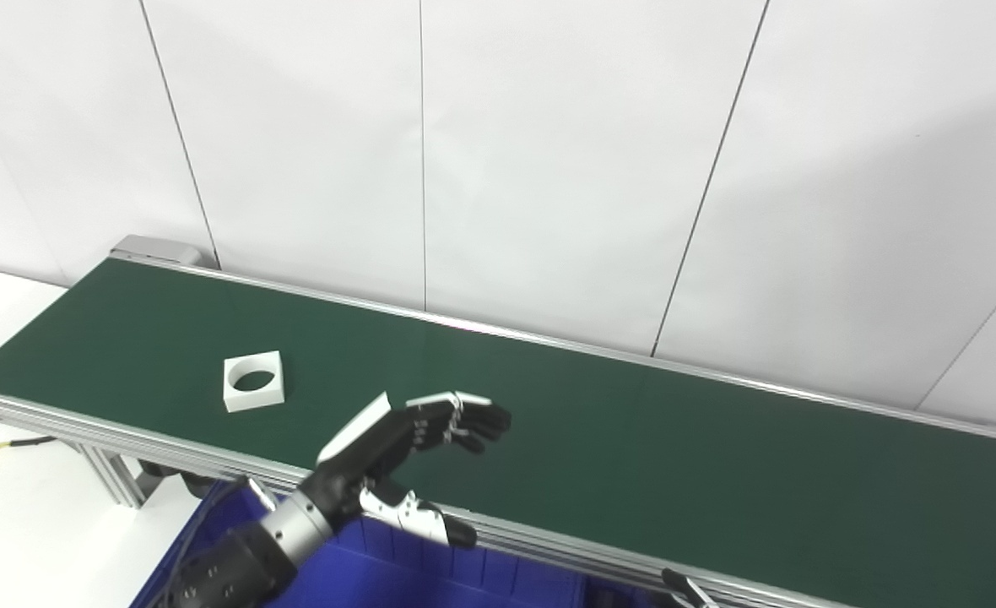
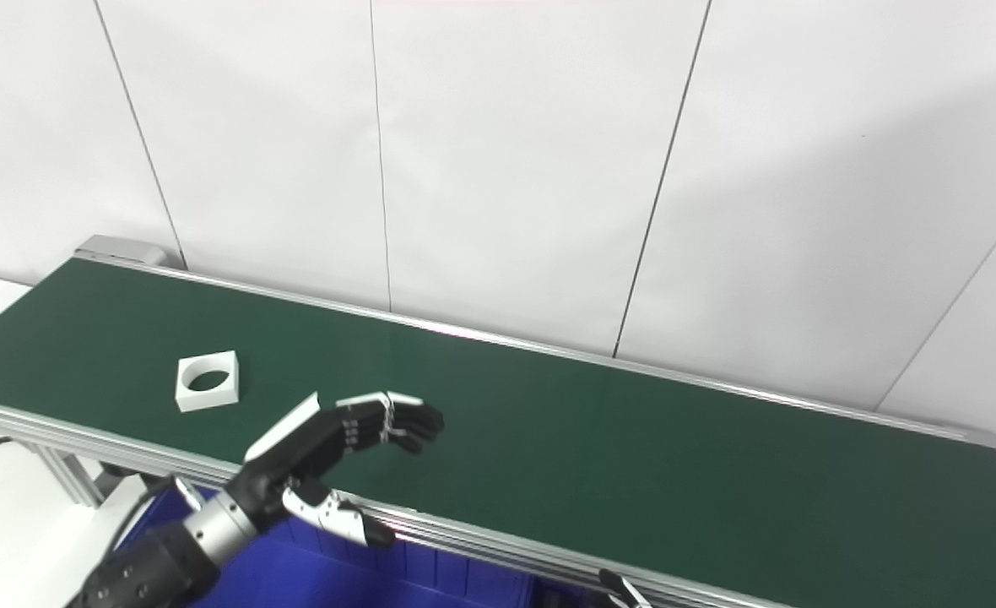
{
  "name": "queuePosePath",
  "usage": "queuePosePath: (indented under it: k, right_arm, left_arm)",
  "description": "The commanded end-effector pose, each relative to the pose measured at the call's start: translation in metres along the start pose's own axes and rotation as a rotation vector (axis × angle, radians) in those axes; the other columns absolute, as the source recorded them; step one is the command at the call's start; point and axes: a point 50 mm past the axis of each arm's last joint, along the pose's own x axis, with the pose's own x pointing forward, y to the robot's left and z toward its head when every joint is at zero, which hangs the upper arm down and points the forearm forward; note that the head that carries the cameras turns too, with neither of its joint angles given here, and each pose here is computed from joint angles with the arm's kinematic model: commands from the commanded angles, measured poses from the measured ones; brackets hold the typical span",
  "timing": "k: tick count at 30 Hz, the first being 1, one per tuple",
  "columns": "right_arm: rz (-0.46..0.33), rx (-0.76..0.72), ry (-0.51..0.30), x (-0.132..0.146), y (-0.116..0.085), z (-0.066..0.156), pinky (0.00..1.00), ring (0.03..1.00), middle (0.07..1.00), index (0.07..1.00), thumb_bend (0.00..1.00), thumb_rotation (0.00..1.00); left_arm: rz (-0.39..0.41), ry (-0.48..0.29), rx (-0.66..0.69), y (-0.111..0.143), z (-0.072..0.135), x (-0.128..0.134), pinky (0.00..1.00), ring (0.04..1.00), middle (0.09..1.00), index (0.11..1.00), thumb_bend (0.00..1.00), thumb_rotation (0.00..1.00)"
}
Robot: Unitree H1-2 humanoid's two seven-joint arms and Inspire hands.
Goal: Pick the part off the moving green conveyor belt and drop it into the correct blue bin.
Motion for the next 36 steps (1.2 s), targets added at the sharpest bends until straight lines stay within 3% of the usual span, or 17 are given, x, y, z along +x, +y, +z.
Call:
queuePosePath:
  k: [1, 12, 22, 31, 33, 36]
  right_arm:
    - [-0.005, -0.004, -0.075, 0.007, -0.002, 0.009, 0.72, 0.789, 0.798, 0.873, 0.53, 0.29]
    - [-0.003, -0.001, -0.077, 0.008, -0.002, 0.008, 0.73, 0.791, 0.802, 0.877, 0.52, 0.29]
    - [-0.004, 0.005, -0.082, 0.008, -0.001, 0.010, 0.73, 0.791, 0.801, 0.879, 0.52, 0.27]
    - [-0.003, 0.010, -0.086, 0.008, 0.000, 0.010, 0.73, 0.792, 0.802, 0.882, 0.52, 0.28]
    - [-0.003, 0.013, -0.082, 0.007, 0.000, 0.010, 0.73, 0.793, 0.803, 0.883, 0.52, 0.29]
    - [-0.003, 0.018, -0.083, 0.007, 0.001, 0.010, 0.74, 0.795, 0.802, 0.884, 0.52, 0.27]
  left_arm:
    - [0.027, -0.059, 0.070, 0.023, 0.017, 0.014, 0.73, 0.773, 0.780, 0.766, 0.93, 0.30]
    - [0.070, 0.026, 0.221, 0.073, 0.007, 0.034, 0.73, 0.786, 0.805, 0.781, 0.92, 0.28]
    - [0.057, 0.202, 0.517, 0.118, -0.012, 0.036, 0.75, 0.819, 0.839, 0.809, 0.91, 0.23]
    - [0.092, 0.366, 0.680, 0.147, -0.029, 0.039, 0.77, 0.880, 0.874, 0.823, 0.94, 0.19]
    - [0.101, 0.401, 0.720, 0.152, -0.032, 0.040, 0.79, 0.883, 0.883, 0.831, 0.93, 0.20]
    - [0.114, 0.449, 0.766, 0.157, -0.040, 0.041, 0.93, 0.946, 0.908, 0.848, 0.91, 0.18]
